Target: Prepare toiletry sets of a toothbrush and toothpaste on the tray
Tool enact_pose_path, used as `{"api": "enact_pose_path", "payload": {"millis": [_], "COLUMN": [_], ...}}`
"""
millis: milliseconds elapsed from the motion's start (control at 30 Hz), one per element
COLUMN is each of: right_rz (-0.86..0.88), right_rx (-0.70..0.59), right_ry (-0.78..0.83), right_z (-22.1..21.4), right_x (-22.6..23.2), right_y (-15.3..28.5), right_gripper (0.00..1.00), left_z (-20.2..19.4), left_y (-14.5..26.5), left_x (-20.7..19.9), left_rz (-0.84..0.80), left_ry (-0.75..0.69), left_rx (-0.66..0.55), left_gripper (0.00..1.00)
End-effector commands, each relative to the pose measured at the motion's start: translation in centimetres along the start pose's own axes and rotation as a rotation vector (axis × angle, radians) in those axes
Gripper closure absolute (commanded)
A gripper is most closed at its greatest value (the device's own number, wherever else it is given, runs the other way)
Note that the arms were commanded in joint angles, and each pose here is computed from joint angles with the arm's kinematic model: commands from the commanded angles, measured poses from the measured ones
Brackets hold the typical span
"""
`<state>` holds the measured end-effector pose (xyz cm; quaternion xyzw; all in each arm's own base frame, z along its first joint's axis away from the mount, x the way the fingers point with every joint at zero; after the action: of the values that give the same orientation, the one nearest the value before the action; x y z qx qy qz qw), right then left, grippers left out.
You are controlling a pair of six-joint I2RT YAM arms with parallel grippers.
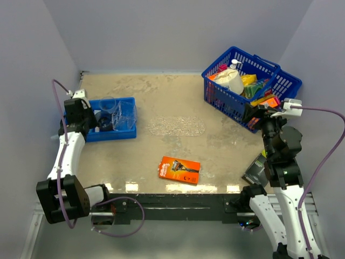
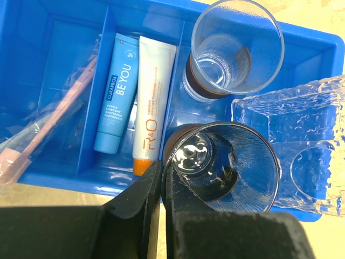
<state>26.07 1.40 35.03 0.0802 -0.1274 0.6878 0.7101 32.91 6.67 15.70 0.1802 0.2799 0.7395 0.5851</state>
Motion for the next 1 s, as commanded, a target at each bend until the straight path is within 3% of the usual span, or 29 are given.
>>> {"api": "enact_pose_path", "payload": {"millis": [0,500,967], "right_rz": [-0.015,-0.017,-0.018], "right_rx": [-0.022,-0.014,-0.006], "right_ry": [0.004,0.006,0.006], "right_z": [1.1,1.0,1.2], "right_x": [-0.1,-0.1,-0.1], "right_y": [0.1,-0.2,0.0], "right_gripper": [0.06,0.06,0.06], "left_z": [4.1,6.4,8.2], "left_y": [2.2,5.2,7.4], "left_x": [1.1,2.5,1.4], "left_rz": [0.064,0.153,0.094], "left_ry": [0.008,0.017,0.030], "left_rx": [-0.144,-0.235,-0.304], "left_gripper": [1.00,1.00,1.00]}}
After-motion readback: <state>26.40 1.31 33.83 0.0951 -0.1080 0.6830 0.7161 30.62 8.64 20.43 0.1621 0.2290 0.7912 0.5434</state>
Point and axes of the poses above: each gripper's point midway between its finger pads, its own y axis back along the fingers, its own x axis along the line the jaws close on, z = x × y, the point moved 1 cm from there along y, back along the fingers, and after that the axes turned 3 degrees about -y, right-handed, at the moved point
